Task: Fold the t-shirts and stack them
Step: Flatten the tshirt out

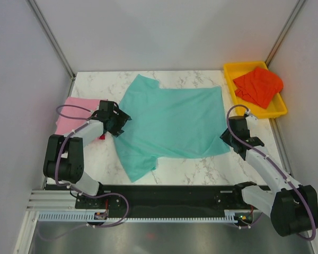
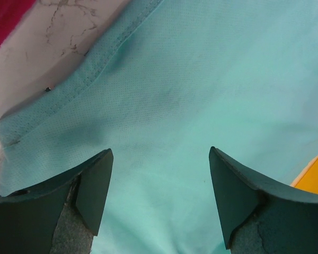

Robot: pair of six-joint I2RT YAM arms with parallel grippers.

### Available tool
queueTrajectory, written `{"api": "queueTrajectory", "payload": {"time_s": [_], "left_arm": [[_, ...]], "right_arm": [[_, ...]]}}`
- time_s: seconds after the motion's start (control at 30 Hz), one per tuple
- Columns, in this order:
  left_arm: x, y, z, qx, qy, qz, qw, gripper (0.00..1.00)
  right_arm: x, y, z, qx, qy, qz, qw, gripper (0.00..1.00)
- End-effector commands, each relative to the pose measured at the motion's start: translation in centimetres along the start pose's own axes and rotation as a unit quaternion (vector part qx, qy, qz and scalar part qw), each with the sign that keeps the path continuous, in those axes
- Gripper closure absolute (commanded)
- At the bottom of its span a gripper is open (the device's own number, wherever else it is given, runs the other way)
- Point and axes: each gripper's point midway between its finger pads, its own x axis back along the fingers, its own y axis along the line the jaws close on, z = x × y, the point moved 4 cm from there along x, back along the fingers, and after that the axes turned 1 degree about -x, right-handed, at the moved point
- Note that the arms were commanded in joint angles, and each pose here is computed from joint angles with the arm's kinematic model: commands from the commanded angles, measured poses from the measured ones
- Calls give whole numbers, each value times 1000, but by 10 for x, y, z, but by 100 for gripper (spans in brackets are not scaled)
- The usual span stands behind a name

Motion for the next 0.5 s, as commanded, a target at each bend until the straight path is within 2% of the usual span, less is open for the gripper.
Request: {"api": "queueTrajectory", "payload": {"time_s": [0.0,0.17,0.33,0.47], "left_arm": [[-1,-12,-11,-18,-18,12,1000,20],[-5,-9,-10,-17,-15,5,1000,20],[-8,-7,-8,-16,-7,0,1000,20],[-11,-4,-8,-11,-5,-6,1000,20]], "right_arm": [[1,-30,15,-14,-8,50,999,59],[-3,-43,27,2,5,71,997,62],[-9,-50,35,12,17,86,996,59],[-13,-48,40,1,30,86,996,48]]}}
